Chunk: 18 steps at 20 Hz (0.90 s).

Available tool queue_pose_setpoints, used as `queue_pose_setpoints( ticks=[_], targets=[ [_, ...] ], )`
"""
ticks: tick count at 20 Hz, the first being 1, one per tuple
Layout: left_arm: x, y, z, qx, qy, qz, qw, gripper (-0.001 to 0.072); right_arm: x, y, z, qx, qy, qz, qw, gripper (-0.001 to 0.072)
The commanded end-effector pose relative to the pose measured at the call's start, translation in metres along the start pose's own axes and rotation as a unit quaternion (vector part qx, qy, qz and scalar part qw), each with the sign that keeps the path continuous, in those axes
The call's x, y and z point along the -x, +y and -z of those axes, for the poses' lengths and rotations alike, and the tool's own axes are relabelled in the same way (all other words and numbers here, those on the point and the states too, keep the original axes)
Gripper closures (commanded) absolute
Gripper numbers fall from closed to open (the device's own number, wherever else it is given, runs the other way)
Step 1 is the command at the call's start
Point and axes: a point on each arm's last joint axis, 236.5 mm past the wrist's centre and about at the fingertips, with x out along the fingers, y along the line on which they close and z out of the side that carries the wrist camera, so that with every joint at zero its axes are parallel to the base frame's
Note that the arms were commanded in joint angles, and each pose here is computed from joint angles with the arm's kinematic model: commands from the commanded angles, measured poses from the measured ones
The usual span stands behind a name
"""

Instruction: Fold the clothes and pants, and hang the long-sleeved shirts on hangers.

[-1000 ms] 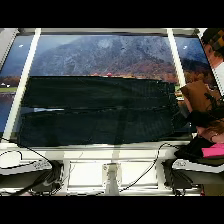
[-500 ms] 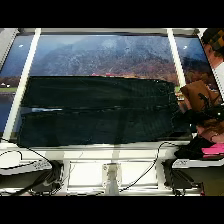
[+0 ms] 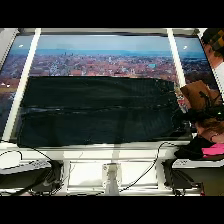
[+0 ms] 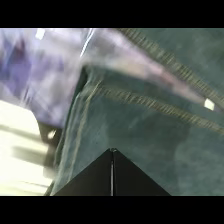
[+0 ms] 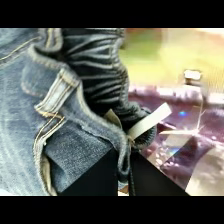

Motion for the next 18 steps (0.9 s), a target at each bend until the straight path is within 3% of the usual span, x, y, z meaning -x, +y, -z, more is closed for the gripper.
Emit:
queue_pose_setpoints(
  ticks=[1, 5, 6, 7, 8, 10, 12, 15, 17, 18],
  targets=[
    [-0.011, 0.018, 0.025, -0.013, 0.012, 0.005, 1.000, 0.0676, 0.014, 0.008, -0.004, 0.002, -0.019, 0.009, 1.000, 0.0677],
    [-0.028, 0.033, 0.051, -0.041, 0.009, 0.006, 0.999, 0.0664, 0.025, 0.013, -0.007, 0.001, -0.034, 0.020, 0.999, 0.0676],
    [-0.035, 0.034, 0.062, -0.041, 0.023, 0.018, 0.999, 0.0512, 0.026, 0.014, -0.008, 0.000, -0.036, 0.020, 0.999, 0.0676],
    [-0.043, 0.034, 0.071, -0.047, 0.034, 0.029, 0.998, 0.0280, 0.027, 0.014, -0.008, -0.001, -0.038, 0.020, 0.999, 0.0676],
    [-0.050, 0.034, 0.080, -0.050, 0.044, 0.039, 0.997, 0.0229, 0.027, 0.015, -0.009, -0.001, -0.039, 0.019, 0.999, 0.0676],
    [-0.061, 0.038, 0.089, -0.063, 0.048, 0.045, 0.996, 0.0234, 0.027, 0.014, -0.010, -0.001, -0.042, 0.020, 0.999, 0.0676],
    [-0.067, 0.045, 0.100, -0.092, 0.062, 0.036, 0.993, 0.0355, 0.027, 0.013, -0.012, -0.001, -0.044, 0.023, 0.999, 0.0676],
    [-0.065, 0.066, 0.121, -0.108, 0.109, -0.001, 0.988, 0.0347, 0.028, 0.010, -0.015, -0.001, -0.052, 0.029, 0.998, 0.0676],
    [-0.063, 0.074, 0.128, -0.112, 0.126, -0.015, 0.986, 0.0300, 0.028, 0.008, -0.017, -0.001, -0.056, 0.033, 0.998, 0.0676],
    [-0.064, 0.073, 0.128, -0.114, 0.124, -0.013, 0.986, 0.0231, 0.028, 0.007, -0.018, -0.001, -0.059, 0.036, 0.998, 0.0676]
  ],
)
